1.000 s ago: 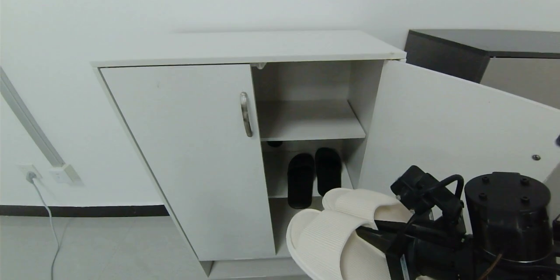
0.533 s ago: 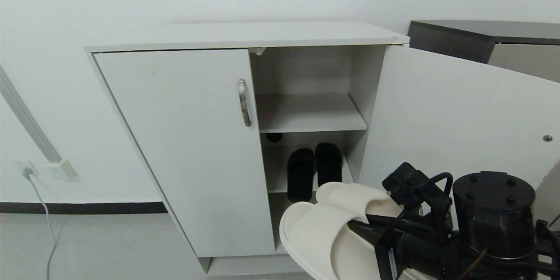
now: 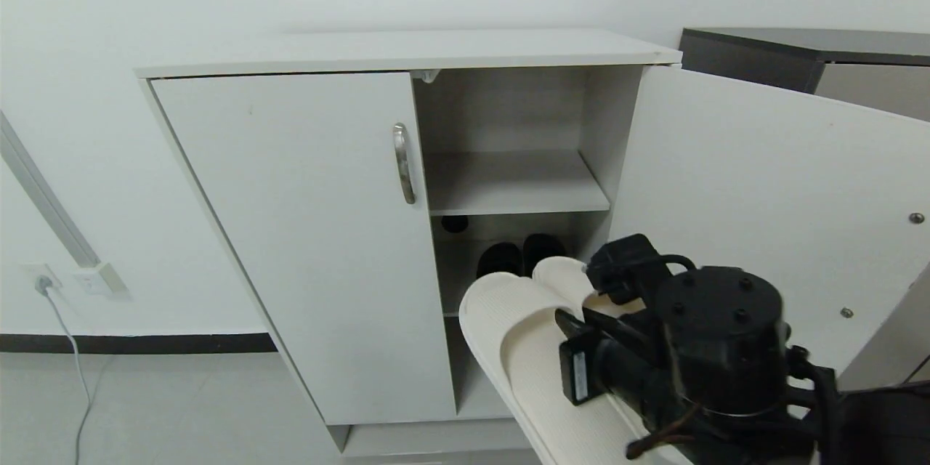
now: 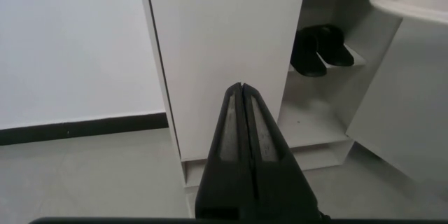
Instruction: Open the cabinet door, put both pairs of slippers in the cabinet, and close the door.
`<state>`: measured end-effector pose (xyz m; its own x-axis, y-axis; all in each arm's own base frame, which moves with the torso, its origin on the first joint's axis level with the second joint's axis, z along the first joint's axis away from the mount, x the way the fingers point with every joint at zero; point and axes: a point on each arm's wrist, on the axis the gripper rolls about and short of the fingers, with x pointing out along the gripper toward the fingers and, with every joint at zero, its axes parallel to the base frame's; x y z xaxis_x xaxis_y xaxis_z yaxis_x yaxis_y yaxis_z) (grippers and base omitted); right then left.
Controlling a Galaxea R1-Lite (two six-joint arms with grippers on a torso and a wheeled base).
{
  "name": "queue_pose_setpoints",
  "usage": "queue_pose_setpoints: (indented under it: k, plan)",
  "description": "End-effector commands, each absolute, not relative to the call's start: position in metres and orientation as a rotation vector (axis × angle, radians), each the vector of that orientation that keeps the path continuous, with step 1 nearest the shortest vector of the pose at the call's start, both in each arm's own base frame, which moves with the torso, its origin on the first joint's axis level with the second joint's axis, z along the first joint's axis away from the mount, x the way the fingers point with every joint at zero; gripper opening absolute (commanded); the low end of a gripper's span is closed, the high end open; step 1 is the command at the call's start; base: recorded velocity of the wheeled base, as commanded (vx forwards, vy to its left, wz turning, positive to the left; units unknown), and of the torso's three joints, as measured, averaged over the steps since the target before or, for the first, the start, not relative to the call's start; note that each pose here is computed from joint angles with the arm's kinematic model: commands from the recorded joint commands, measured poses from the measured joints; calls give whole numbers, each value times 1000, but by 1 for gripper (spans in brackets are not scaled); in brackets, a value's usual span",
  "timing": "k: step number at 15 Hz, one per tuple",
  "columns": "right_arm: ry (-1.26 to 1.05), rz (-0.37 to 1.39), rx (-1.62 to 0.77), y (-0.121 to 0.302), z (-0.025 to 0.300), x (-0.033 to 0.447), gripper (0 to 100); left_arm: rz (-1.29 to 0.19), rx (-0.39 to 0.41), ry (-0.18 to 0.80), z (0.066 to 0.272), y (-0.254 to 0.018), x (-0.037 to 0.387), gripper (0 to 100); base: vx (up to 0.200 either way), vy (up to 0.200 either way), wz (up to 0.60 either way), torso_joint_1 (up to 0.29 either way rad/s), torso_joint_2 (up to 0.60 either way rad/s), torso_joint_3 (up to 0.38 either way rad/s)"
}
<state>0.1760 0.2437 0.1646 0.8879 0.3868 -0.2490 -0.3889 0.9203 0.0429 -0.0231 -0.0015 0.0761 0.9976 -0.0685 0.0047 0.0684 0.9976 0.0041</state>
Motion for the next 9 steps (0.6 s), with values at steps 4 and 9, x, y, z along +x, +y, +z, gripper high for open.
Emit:
queue_pose_setpoints:
  k: [4, 9]
  plan:
    - [236, 103, 37, 305, 196, 215, 0, -71, 5, -3, 76, -2, -23, 0, 0, 0, 0, 0, 0, 0]
    - [206, 4, 41, 312, 203, 229, 0, -71, 3, -3, 76, -2, -23, 0, 0, 120, 0, 1, 1, 0]
